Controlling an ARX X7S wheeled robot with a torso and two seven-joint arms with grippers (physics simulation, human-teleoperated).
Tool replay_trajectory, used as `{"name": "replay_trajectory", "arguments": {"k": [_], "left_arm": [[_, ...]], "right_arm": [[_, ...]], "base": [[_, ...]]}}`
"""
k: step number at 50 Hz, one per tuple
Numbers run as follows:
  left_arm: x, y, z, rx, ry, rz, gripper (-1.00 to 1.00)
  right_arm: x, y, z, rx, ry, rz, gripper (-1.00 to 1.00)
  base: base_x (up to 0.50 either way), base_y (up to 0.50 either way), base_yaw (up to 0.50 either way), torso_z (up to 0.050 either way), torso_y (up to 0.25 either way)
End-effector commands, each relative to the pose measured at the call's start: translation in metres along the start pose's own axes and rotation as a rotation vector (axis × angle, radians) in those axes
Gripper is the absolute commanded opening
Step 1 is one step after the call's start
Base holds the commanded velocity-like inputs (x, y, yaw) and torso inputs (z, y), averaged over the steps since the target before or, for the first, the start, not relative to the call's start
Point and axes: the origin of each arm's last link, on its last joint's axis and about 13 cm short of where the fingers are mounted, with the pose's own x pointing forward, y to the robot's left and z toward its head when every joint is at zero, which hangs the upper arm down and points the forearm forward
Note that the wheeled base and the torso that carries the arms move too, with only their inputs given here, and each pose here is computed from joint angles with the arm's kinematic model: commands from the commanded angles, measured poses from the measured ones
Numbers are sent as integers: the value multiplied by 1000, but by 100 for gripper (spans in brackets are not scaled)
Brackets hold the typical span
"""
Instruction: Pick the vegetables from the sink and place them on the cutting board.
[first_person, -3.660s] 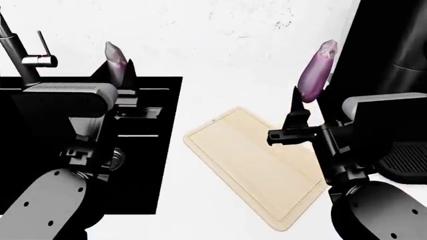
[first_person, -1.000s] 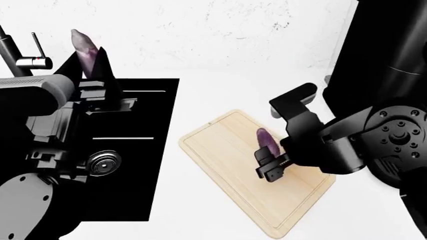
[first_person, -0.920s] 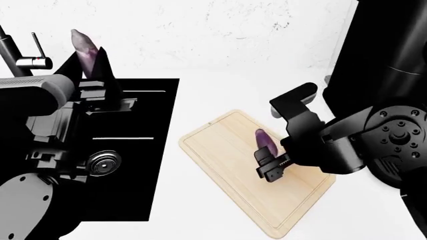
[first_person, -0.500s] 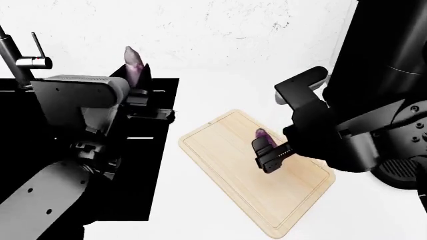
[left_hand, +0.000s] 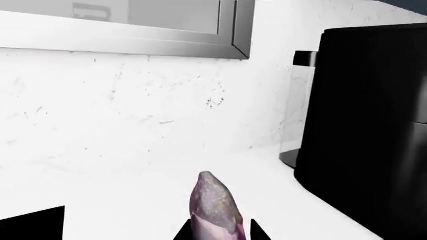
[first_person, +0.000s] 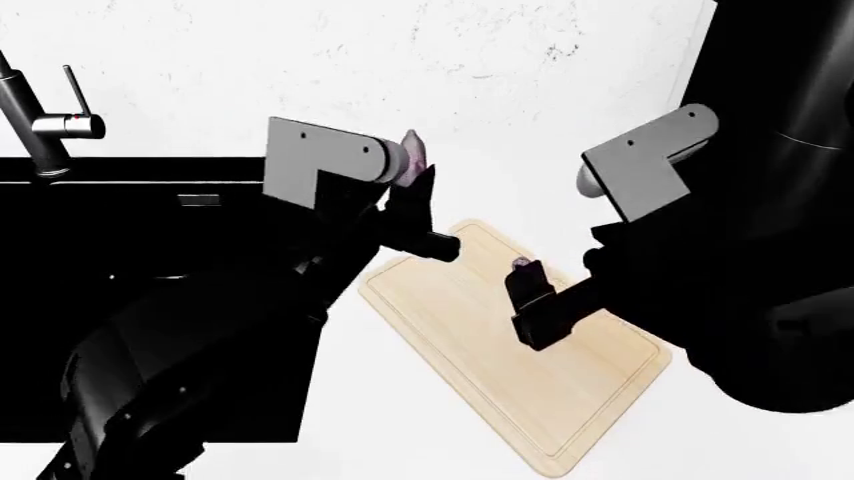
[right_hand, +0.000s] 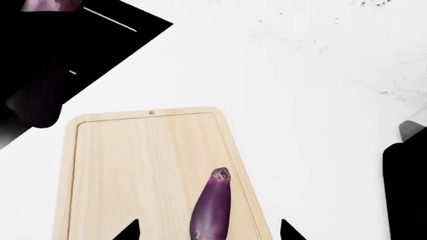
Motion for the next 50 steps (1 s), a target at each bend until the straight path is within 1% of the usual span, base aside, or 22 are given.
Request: {"name": "replay_trajectory", "arguments": {"k": [1, 7, 13, 23, 28, 35, 39, 50], "left_arm": [[12, -2, 2, -17, 56, -40, -100], [15, -3, -4, -9, 104, -47, -100], [18, 1, -7, 17, 161, -34, -100], [17, 3, -19, 25, 232, -43, -100], [17, 3, -27, 49, 290, -50, -100], [15, 1, -37, 85, 343, -59, -100], [15, -1, -42, 93, 361, -67, -100], [16, -1, -45, 95, 380, -71, -100]], "right_arm": [[-12, 6, -9, 8, -46, 4, 100], [-17, 7, -10, 8, -53, -1, 100], [-22, 5, -11, 12, -60, -13, 100], [-29, 4, -13, 19, -65, -29, 100], [-28, 4, -14, 21, -65, -32, 100], [-27, 4, -14, 23, -65, -31, 100], [-27, 3, -15, 27, -63, -33, 100], [-26, 3, -16, 32, -59, -32, 100]], "base": [[0, 0, 0, 0, 0], [0, 0, 0, 0, 0], [0, 0, 0, 0, 0], [0, 0, 0, 0, 0], [0, 0, 0, 0, 0], [0, 0, 0, 0, 0], [0, 0, 0, 0, 0], [0, 0, 0, 0, 0]]}}
